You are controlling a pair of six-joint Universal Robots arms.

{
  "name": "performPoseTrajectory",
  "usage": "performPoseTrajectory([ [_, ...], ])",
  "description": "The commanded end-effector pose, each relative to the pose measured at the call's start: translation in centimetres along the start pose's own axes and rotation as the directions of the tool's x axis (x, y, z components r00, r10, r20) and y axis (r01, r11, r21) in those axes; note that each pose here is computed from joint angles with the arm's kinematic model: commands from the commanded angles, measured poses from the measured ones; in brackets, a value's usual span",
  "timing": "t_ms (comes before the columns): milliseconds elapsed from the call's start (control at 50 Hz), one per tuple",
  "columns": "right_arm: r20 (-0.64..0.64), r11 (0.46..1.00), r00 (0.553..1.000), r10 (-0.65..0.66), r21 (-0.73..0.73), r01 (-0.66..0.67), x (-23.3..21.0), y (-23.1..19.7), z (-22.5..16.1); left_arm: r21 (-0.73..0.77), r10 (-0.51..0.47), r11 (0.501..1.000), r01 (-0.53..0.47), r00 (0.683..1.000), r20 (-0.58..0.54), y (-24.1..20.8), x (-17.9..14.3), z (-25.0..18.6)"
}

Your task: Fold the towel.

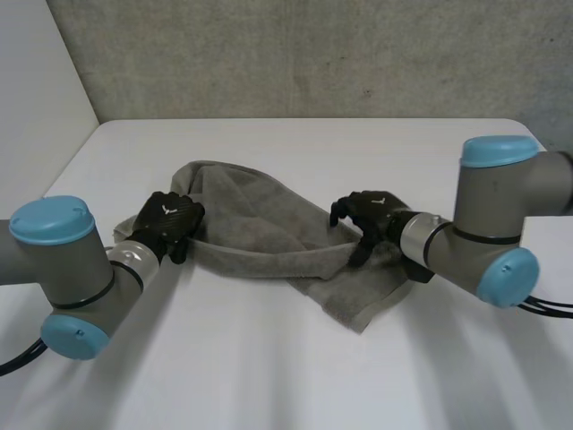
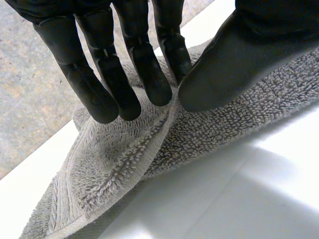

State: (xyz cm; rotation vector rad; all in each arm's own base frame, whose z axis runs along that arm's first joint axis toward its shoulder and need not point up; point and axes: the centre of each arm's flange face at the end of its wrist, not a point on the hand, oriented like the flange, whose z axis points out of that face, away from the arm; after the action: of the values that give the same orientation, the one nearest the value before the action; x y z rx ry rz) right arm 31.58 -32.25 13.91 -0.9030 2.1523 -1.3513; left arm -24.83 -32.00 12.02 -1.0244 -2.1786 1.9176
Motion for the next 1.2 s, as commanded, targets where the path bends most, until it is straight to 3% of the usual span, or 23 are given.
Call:
performPoseTrajectory([
  [20,0.022,0.998,1.000,0.008,-0.062,-0.006,-0.5,1.2,1.2,0.013,0.000,1.000,0.000,1.000,0.005,-0.3,-0.1,0.1],
  [180,0.020,1.000,1.000,-0.008,-0.012,0.008,-1.0,-1.4,-0.8,0.031,0.004,1.000,-0.005,1.000,0.009,-0.8,-0.3,0.2],
  [320,-0.001,0.997,0.999,-0.039,0.070,0.039,-1.9,-5.1,-6.4,0.076,0.028,0.997,-0.030,0.999,0.025,-0.8,-0.1,1.0],
  [440,-0.039,0.998,0.999,-0.029,0.046,0.031,-0.8,-4.5,-8.5,0.101,0.034,0.994,-0.037,0.999,0.036,-0.6,0.1,1.8],
  [540,-0.107,0.995,0.989,-0.100,0.012,0.102,0.9,-3.6,-10.8,0.076,0.031,0.997,-0.033,0.999,0.022,0.5,0.5,2.3],
  [980,-0.182,0.989,0.976,-0.121,0.065,0.135,2.4,-3.8,-11.4,0.049,0.025,0.998,-0.025,1.000,0.003,1.3,1.0,2.0],
  [1200,-0.166,0.988,0.978,-0.126,0.063,0.138,2.0,-3.4,-11.2,-0.010,-0.002,1.000,0.002,0.999,-0.044,-1.0,1.0,-1.2],
])
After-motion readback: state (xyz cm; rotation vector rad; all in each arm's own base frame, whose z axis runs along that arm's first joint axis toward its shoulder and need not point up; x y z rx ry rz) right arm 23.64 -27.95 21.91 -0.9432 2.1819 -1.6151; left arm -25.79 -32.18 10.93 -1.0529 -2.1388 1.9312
